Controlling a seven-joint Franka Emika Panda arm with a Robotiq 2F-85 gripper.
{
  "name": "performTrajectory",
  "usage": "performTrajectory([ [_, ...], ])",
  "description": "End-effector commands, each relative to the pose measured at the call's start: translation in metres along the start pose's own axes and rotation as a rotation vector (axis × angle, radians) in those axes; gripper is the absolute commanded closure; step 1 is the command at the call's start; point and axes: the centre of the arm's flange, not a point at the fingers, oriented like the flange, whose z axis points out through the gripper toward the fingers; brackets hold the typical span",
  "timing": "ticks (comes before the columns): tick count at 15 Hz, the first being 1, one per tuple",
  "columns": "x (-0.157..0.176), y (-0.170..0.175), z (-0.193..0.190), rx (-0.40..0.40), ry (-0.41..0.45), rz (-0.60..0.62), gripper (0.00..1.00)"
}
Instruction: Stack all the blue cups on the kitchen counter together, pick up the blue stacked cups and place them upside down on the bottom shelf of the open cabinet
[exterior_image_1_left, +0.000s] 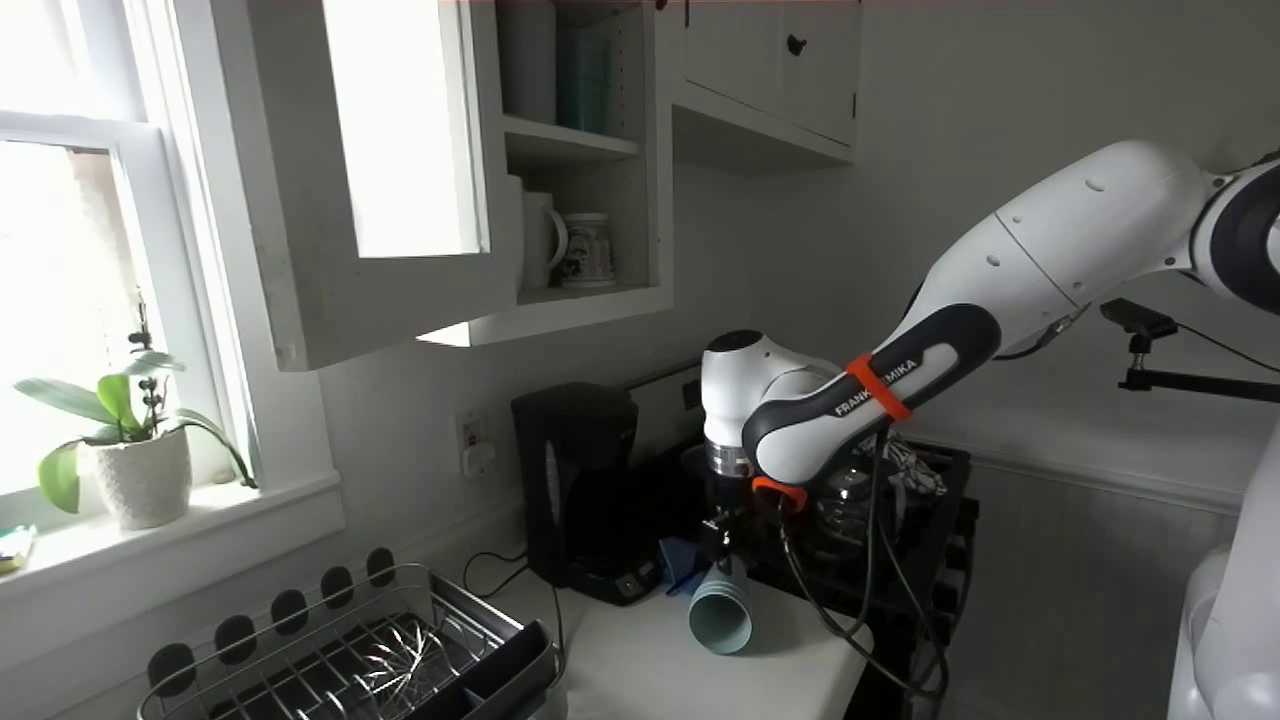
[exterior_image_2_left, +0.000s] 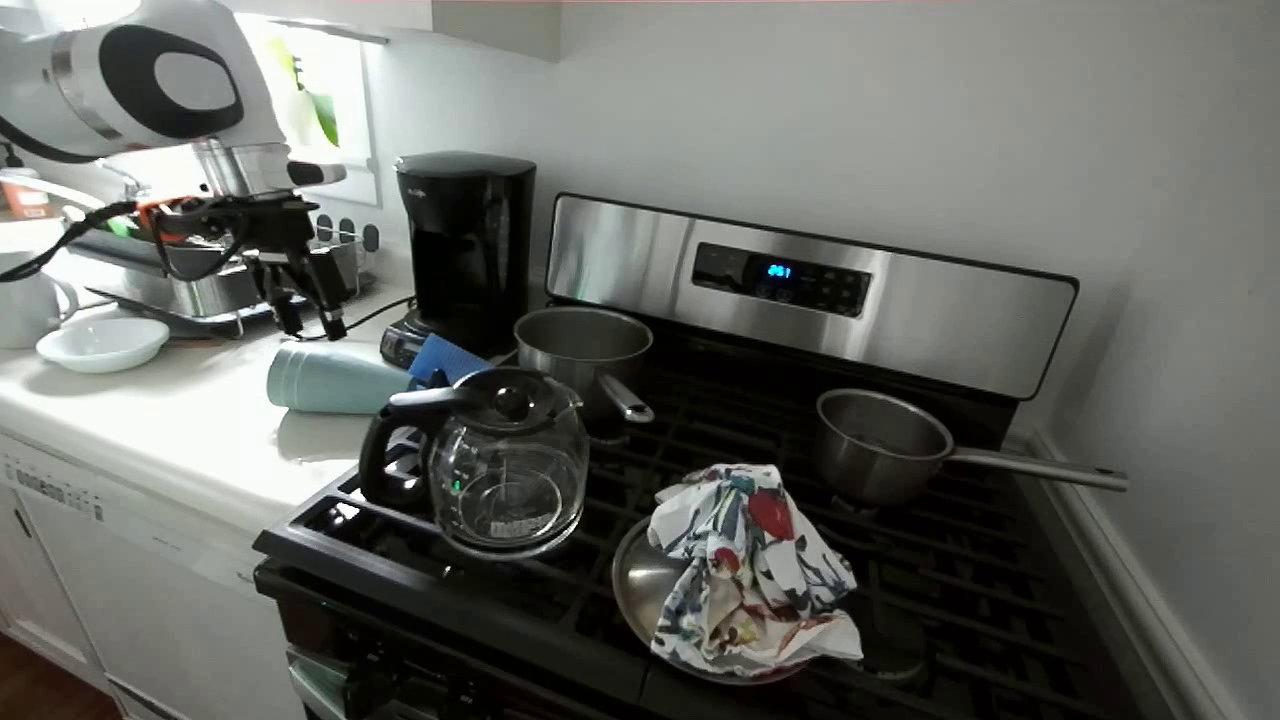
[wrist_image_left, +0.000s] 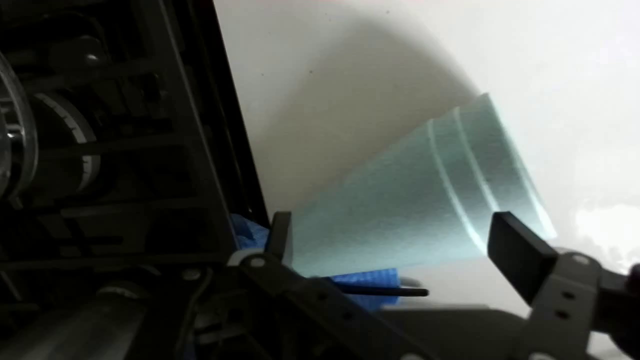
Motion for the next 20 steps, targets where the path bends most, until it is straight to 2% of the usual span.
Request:
performTrajectory([
  [1, 0.002, 0.014, 0.003, 0.008, -0.006, 0.036, 0.00],
  [5, 0.003, 0.021, 0.004, 0.017, -0.010, 0.063, 0.00],
  [9, 0.039, 0.020, 0.023, 0.172, -0.032, 0.236, 0.00],
  [12, 0.063, 0.021, 0.030, 0.263, -0.019, 0.364, 0.00],
  [14, 0.076, 0.020, 0.041, 0.303, -0.050, 0.459, 0.00],
  [17, 0.086, 0.015, 0.058, 0.300, -0.137, 0.562, 0.00],
  [20, 0.091, 0.017, 0.072, 0.273, -0.196, 0.595, 0.00],
])
